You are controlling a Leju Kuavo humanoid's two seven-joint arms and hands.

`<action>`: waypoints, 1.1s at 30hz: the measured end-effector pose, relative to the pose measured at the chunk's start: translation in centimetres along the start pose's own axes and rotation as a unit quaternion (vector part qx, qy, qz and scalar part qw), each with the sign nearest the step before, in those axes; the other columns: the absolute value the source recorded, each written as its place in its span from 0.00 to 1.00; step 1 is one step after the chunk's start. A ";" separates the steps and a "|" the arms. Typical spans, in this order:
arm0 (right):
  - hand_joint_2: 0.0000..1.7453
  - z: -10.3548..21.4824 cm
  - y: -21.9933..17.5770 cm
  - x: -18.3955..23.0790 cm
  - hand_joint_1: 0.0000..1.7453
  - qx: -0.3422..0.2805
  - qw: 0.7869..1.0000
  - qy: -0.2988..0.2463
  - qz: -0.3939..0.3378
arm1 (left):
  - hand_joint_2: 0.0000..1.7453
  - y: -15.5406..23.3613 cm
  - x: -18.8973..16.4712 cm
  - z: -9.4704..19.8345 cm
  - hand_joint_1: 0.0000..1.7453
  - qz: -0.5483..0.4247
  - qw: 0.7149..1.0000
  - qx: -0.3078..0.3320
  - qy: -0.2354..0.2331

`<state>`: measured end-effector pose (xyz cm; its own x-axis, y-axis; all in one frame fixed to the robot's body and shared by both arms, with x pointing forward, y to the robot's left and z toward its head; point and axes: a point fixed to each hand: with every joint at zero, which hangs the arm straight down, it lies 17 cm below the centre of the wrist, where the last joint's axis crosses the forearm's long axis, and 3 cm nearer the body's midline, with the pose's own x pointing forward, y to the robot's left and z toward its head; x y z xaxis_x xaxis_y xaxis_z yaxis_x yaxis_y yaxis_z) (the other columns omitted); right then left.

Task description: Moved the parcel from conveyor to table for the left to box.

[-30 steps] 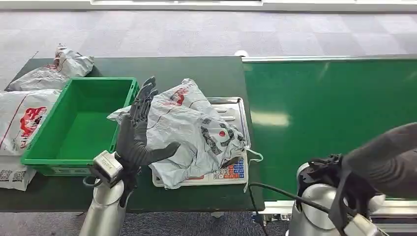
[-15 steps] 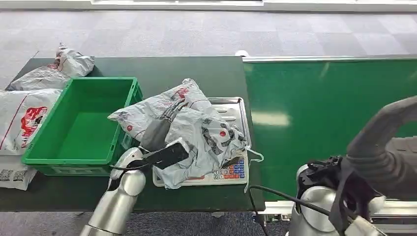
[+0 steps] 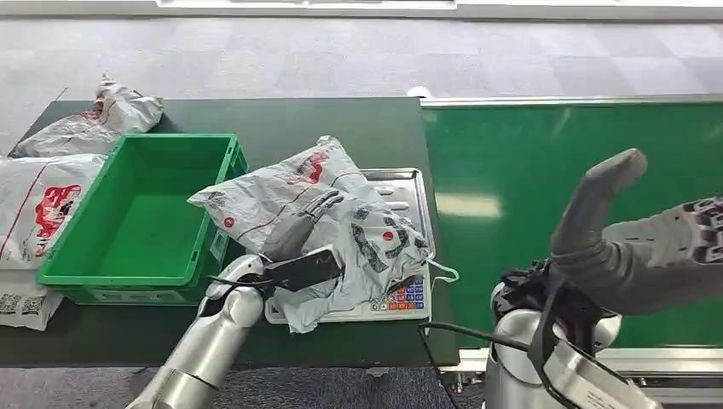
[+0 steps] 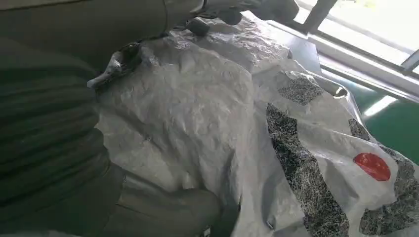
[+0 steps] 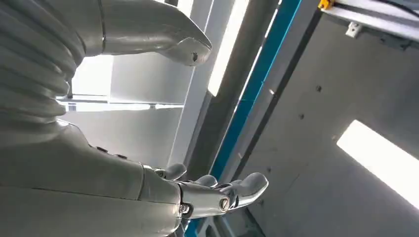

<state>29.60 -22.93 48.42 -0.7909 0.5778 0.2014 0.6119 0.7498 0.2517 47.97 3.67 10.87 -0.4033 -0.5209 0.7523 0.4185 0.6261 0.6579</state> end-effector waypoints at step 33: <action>1.00 1.2 1.2 -0.7 0.00 0.024 1.000 0.009 0.006 | 1.00 10.0 -0.6 -1.4 1.00 -0.069 0.979 0.190 0.019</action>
<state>30.91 -22.01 47.42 -0.7829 0.5811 0.2221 0.6201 0.7577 0.2032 53.54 9.44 17.05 -0.4017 -0.6324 0.6624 0.0256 0.7152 0.6984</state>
